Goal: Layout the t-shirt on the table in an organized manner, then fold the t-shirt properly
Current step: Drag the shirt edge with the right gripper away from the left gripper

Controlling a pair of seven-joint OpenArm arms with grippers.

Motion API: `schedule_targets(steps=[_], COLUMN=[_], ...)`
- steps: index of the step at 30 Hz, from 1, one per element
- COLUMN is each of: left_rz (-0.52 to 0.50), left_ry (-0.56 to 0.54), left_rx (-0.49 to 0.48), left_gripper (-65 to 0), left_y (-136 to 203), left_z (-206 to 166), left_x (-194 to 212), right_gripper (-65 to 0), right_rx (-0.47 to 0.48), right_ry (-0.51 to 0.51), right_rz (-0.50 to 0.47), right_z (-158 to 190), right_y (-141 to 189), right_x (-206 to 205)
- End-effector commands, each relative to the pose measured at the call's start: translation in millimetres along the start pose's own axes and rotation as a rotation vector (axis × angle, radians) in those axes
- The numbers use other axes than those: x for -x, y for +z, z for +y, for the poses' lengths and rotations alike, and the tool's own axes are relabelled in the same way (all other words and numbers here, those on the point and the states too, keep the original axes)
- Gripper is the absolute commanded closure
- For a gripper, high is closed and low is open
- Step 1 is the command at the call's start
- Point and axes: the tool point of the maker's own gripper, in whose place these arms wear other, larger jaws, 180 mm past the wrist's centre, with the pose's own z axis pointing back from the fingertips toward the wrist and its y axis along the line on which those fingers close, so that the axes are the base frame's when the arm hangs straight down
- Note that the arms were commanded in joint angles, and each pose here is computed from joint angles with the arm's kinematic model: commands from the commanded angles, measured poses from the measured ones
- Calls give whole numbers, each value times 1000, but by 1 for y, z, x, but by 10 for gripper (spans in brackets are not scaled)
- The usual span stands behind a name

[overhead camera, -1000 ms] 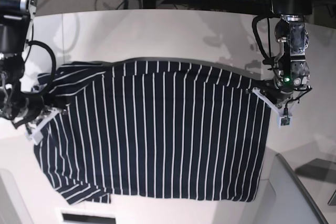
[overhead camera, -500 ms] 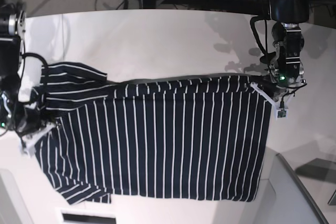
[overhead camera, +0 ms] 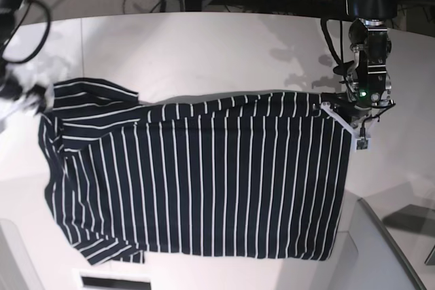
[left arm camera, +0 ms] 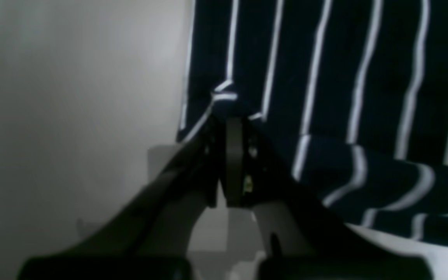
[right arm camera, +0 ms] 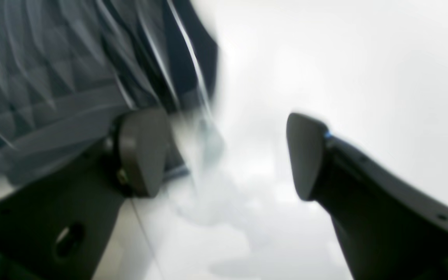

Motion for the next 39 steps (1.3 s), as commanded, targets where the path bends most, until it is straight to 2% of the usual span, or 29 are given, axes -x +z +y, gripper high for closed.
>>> schedule_targets(steps=[1,4,8,17,20,25,30,32,34,35,37,39], left_rz=[-55,-47,-46,-46,-46,-47,-47,-47,-47,-47,-49,-39], left_ry=[-2,-1,-1,-3,-2,-2,-2,-1,-1,-1,-2,-5], left_rx=[-17,-18,-18,-21,-20,-20,-20,-19,-19,-19,-18,-19], left_gripper=[0,0,0,0,0,0,0,0,0,0,0,0], left_y=[4,3,3,3,3,3,3,3,3,3,4,5], left_z=[7,8,8,10,9,9,9,8,8,8,8,9], left_x=[-20,-16,-15,-16,-16,-16,-16,-16,-16,-16,-16,-9], right_gripper=[-456,-455,-455,-453,-446,-338,-312,-216,-36,0,-21,0], right_rx=[-57,-117,-117,-114,-119,-146,-149,-150,-148,-147,-142,-130], right_ry=[25,17,-13,-8,-10,-19,-3,-3,-4,-5,1,38], right_rz=[-104,-67,-45,-28,4,49,60,60,62,69,97,101], right_z=[11,17,12,11,14,28,31,31,30,29,27,26], right_y=[2,-12,-21,-21,-22,-24,-21,-21,-21,-20,-17,-5], right_x=[-28,-2,7,13,26,40,41,41,41,43,47,49])
